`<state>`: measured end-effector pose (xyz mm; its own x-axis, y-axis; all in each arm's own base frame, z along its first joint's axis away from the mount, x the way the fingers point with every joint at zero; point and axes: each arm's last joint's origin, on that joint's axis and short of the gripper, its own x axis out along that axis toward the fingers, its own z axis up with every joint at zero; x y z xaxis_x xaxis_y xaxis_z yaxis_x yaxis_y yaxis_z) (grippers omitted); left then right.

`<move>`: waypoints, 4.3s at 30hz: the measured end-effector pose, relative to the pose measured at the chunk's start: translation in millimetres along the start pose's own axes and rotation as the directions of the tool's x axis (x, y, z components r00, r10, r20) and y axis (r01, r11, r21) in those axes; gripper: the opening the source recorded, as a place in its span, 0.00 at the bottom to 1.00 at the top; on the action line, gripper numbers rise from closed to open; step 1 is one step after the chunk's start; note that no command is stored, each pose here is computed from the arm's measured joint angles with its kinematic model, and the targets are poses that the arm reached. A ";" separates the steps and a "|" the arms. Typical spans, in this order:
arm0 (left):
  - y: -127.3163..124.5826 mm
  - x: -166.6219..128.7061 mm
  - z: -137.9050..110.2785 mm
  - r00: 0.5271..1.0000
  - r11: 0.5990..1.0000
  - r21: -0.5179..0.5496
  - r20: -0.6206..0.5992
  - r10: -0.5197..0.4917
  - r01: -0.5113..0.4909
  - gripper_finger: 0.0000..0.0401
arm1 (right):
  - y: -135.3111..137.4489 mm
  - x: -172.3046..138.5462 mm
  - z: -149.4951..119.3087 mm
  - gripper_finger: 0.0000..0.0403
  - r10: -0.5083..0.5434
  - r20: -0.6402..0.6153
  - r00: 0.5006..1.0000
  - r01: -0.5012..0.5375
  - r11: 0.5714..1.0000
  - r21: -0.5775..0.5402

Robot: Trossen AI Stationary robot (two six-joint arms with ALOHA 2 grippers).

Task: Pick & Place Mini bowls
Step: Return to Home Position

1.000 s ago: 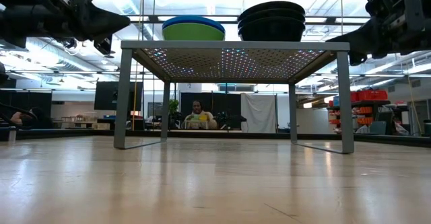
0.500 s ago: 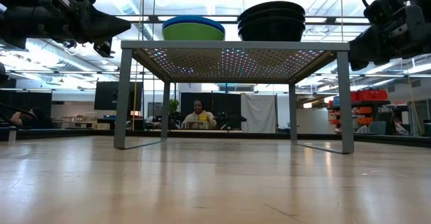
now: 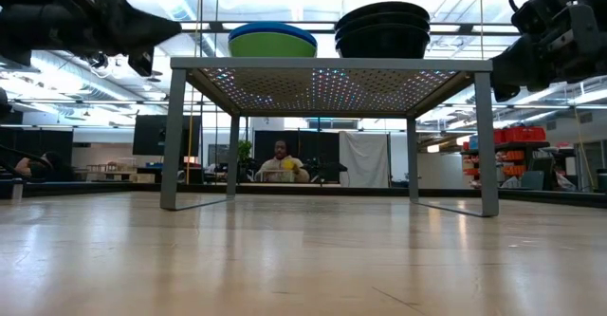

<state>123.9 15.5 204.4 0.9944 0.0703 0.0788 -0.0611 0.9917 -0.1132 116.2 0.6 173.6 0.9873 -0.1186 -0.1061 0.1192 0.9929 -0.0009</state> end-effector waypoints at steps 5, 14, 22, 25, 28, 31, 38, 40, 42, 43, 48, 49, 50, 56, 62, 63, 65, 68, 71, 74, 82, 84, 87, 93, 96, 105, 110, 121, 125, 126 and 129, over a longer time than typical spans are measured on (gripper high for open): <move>-4.9 -4.6 3.3 0.998 0.999 0.001 0.028 -0.048 0.048 0.00 | 0.0 0.0 0.0 0.00 0.000 0.000 1.000 0.000 1.000 0.001; -8.4 -10.4 2.7 0.999 0.999 0.028 0.022 -0.031 0.030 0.00 | -0.1 0.0 0.4 0.00 -0.001 0.005 1.000 0.001 1.000 0.002; -7.7 -14.5 -18.6 0.995 0.999 -0.004 0.094 -0.046 0.047 0.00 | -0.1 0.0 0.1 0.00 -0.002 0.001 1.000 0.002 1.000 0.030; -7.2 -14.2 -20.4 0.997 0.999 -0.002 0.075 -0.035 0.035 0.00 | -0.1 0.0 -0.9 0.00 -0.003 -0.009 1.000 0.004 1.000 0.028; -7.3 -14.0 -22.8 0.998 0.999 -0.004 0.049 -0.042 0.042 0.00 | -0.5 -0.2 -5.5 0.00 -0.012 -0.056 0.998 0.014 1.000 0.024; -6.8 -13.8 -28.8 0.999 0.999 -0.008 -0.012 -0.042 0.042 0.00 | -0.6 -0.6 -11.2 0.00 -0.014 -0.114 0.993 0.017 1.000 0.023; -6.3 -13.9 -32.8 0.998 0.999 0.017 -0.054 -0.037 0.038 0.00 | -1.4 -1.4 -16.3 0.00 -0.034 -0.166 0.986 0.029 0.999 -0.027; -6.2 -14.0 -33.5 0.997 0.999 0.017 -0.062 -0.036 0.037 0.00 | -1.7 -1.7 -17.3 0.00 -0.044 -0.176 0.983 0.038 0.999 -0.037; -6.3 -14.0 -33.4 0.997 0.999 0.013 -0.061 -0.039 0.040 0.00 | -1.7 -2.1 -16.7 0.00 -0.040 -0.169 0.985 0.034 0.999 -0.037; -6.4 -14.0 -33.4 0.997 0.999 0.013 -0.061 -0.040 0.041 0.00 | -1.5 -2.4 -16.3 0.00 -0.032 -0.165 0.986 0.027 0.999 -0.035; -6.1 -14.0 -33.3 0.998 0.999 0.013 -0.058 -0.031 0.032 0.00 | -1.2 -3.2 -22.6 0.00 -0.012 -0.124 0.992 0.010 1.000 -0.019; -6.2 -13.9 -32.3 0.998 0.999 0.013 -0.049 -0.031 0.031 0.00 | -1.0 -3.0 -21.6 0.00 -0.004 -0.097 0.995 0.002 1.000 -0.015; -6.3 -13.9 -31.3 0.999 0.999 0.012 -0.038 -0.032 0.032 0.00 | -0.8 -3.2 -19.2 0.00 0.004 -0.070 0.998 -0.005 1.000 -0.015; -6.4 -13.9 -32.2 0.998 0.999 0.002 -0.047 -0.038 0.038 0.00 | -0.5 -5.8 -15.8 0.00 0.026 -0.030 0.999 -0.027 0.999 -0.044; -6.3 -14.0 -33.3 0.998 0.999 0.017 -0.059 -0.037 0.038 0.01 | -0.9 -9.9 -12.3 0.00 0.034 0.015 0.999 -0.033 0.997 -0.067; -6.3 -14.0 -33.3 0.998 0.999 0.017 -0.059 -0.038 0.039 0.01 | -0.9 -10.8 -11.2 0.00 0.039 0.029 0.999 -0.037 0.997 -0.070; -6.3 -14.0 -33.3 0.998 0.999 0.017 -0.060 -0.038 0.039 0.01 | -1.0 -12.3 -9.7 0.00 0.044 0.049 0.998 -0.040 0.997 -0.072; -6.3 -14.0 -33.3 0.998 0.999 0.017 -0.058 -0.038 0.039 0.01 | -1.3 -14.7 -7.5 0.00 0.045 0.079 0.996 -0.039 0.996 -0.075; -6.3 -14.0 -33.3 0.998 0.999 0.017 -0.059 -0.038 0.039 0.01 | -1.6 -17.0 -5.2 0.00 0.047 0.111 0.993 -0.039 0.997 -0.072; -6.3 -14.0 -33.4 0.998 0.999 0.017 -0.059 -0.038 0.039 0.01 | -1.9 -19.4 -3.0 0.00 0.050 0.142 0.989 -0.041 0.997 -0.064; -6.4 -14.0 -32.7 0.998 0.999 -0.009 -0.053 -0.041 0.041 0.01 | -2.0 -20.0 -2.3 0.00 0.050 0.151 0.987 -0.044 0.998 -0.040; -6.5 -14.0 -31.3 0.998 0.999 -0.008 -0.038 -0.042 0.041 0.01 | -2.0 -19.9 -2.4 0.00 0.049 0.150 0.987 -0.044 0.998 -0.039; -7.4 -14.6 -27.3 0.998 0.998 -0.008 0.002 -0.060 0.060 0.01 | -2.0 -19.9 -2.4 0.00 0.049 0.150 0.987 -0.044 0.998 -0.032; -8.8 -17.8 -21.4 0.994 0.996 0.001 0.062 -0.092 0.092 0.00 | -2.2 -19.9 -2.4 0.00 0.041 0.150 0.988 -0.039 0.999 -0.021; -8.4 -19.5 -19.7 0.993 0.997 0.017 0.081 -0.080 0.078 0.00 | -2.2 -19.9 -2.4 0.00 0.041 0.150 0.988 -0.040 0.999 -0.015; -6.1 -24.0 -22.2 0.998 1.000 -0.006 0.065 -0.011 0.011 0.00 | -2.3 -19.9 -2.5 0.00 0.041 0.150 0.988 -0.040 0.999 -0.006; -5.8 -25.5 -23.9 0.999 1.000 -0.009 0.050 -0.007 0.007 0.00 | -2.6 -19.9 -2.5 0.00 0.030 0.150 0.988 -0.028 1.000 -0.013; -4.6 -27.4 -28.4 1.000 1.000 -0.013 0.010 0.020 -0.020 0.01 | -2.8 -19.9 -2.4 0.01 0.022 0.152 0.988 -0.013 0.998 -0.056; -4.7 -27.3 -30.6 1.000 0.999 -0.047 -0.014 0.009 -0.010 0.03 | -2.8 -19.9 -2.4 0.04 0.022 0.152 0.988 -0.014 0.998 -0.056; -4.8 -27.4 -30.6 1.000 0.999 -0.051 -0.014 0.007 -0.008 0.04 | -2.8 -19.9 -2.4 0.05 0.022 0.152 0.988 -0.014 0.998 -0.056; -4.8 -27.4 -30.7 1.000 0.999 -0.052 -0.015 0.007 -0.008 0.04 | -2.8 -19.9 -2.4 0.06 0.022 0.152 0.988 -0.014 0.998 -0.056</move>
<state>99.7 5.5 172.4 0.9952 0.0757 0.0627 -0.0645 0.9842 -0.1650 96.0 0.2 173.4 0.9942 -0.0972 0.0466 0.0997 0.9935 -0.0548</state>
